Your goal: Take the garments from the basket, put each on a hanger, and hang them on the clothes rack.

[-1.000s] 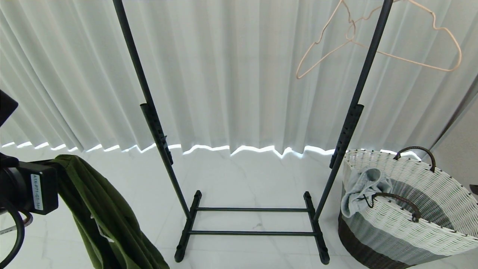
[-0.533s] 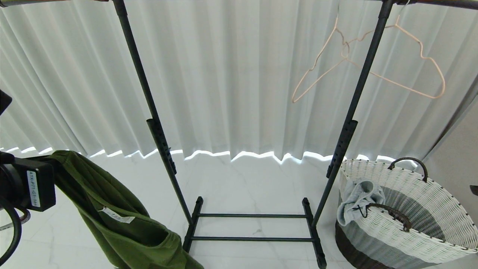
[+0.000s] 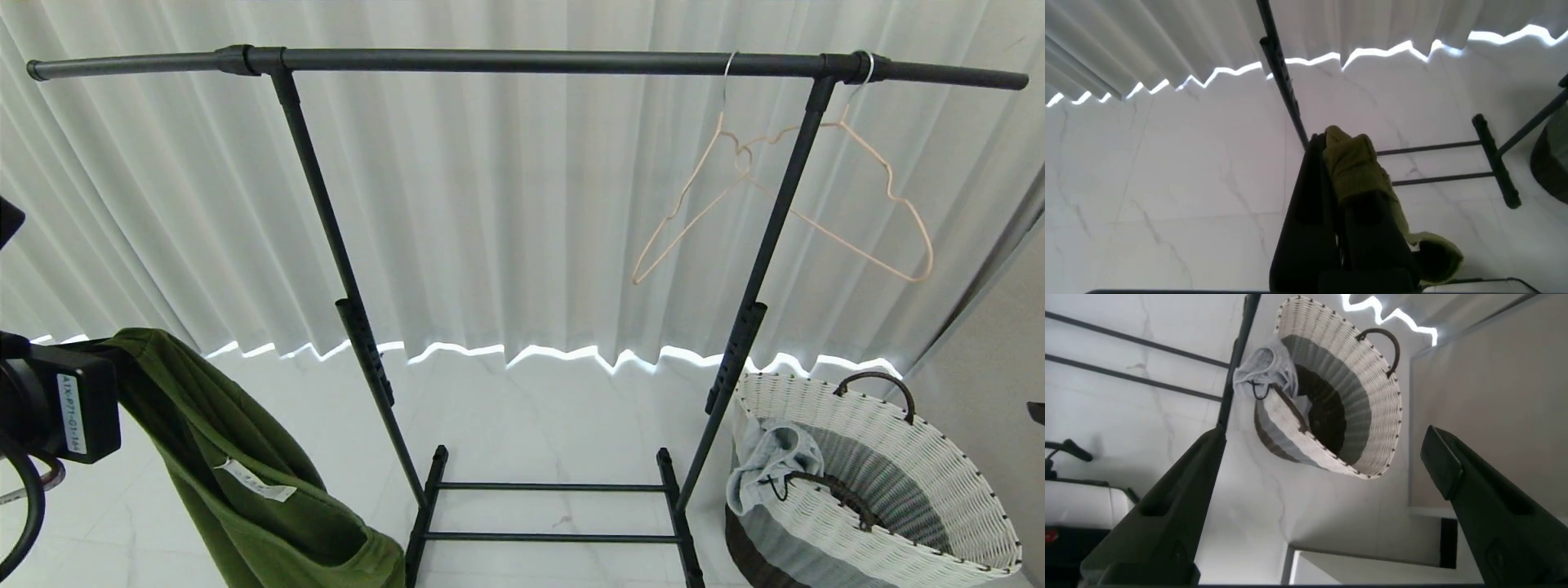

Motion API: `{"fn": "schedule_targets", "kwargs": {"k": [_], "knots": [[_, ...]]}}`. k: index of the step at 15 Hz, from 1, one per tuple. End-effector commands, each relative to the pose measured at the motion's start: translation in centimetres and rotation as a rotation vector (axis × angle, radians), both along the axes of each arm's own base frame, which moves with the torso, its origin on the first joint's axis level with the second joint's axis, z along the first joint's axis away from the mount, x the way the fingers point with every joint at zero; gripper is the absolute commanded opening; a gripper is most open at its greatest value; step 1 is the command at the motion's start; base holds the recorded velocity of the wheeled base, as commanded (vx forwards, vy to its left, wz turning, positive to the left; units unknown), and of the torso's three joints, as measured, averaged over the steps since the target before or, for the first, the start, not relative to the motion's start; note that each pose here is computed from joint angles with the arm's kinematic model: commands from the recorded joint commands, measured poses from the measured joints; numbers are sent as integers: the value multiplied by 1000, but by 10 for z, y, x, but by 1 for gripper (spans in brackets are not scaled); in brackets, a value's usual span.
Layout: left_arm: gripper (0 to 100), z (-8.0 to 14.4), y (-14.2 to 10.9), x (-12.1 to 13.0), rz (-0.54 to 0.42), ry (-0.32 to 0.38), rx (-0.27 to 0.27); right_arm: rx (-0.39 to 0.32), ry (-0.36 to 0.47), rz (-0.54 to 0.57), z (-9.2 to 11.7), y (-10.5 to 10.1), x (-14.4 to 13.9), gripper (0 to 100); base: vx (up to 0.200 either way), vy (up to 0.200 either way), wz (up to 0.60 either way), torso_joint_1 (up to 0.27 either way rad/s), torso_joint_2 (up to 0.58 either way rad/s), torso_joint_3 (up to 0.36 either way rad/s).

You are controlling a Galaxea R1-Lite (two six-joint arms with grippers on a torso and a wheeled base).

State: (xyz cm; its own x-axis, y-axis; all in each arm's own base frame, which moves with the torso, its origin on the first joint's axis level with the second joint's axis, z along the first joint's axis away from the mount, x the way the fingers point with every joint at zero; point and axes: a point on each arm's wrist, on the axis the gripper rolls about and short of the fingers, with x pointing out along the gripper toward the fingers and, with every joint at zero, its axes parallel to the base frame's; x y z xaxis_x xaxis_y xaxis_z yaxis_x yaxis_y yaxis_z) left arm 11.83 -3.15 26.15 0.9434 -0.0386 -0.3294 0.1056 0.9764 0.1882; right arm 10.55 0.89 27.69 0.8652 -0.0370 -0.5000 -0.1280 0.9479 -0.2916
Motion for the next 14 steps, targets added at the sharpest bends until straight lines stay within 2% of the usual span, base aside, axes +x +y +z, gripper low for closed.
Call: {"fn": "schedule_targets", "kwargs": {"k": [1, 3, 6, 7, 13, 14], "knots": [[0, 1, 0, -2, -10, -8, -5, -1, 6, 0, -1, 0, 1, 100, 0, 0, 0, 217, -496, -271], [0, 2, 1, -5, -31, -15, -12, -3, 9, -2, -1, 0, 2, 100, 0, 0, 0, 210, -469, -261], [0, -1, 1, -4, -42, -7, 29, -7, 20, -6, -4, 0, 3, 100, 0, 0, 0, 72, -147, -85], [0, 0, 1, -4, -43, -8, 30, -8, 18, -7, -3, 0, 3, 100, 200, 0, 0, 27, -41, -22], [0, -1, 1, -4, -43, -5, 31, -7, 17, -13, -3, -1, 3, 100, 200, -200, 0, 9, -7, -6], [0, -1, 1, -4, -43, -5, 32, -7, 17, -12, -3, -1, 3, 100, 200, 0, 0, -7, 2, 2]]}}
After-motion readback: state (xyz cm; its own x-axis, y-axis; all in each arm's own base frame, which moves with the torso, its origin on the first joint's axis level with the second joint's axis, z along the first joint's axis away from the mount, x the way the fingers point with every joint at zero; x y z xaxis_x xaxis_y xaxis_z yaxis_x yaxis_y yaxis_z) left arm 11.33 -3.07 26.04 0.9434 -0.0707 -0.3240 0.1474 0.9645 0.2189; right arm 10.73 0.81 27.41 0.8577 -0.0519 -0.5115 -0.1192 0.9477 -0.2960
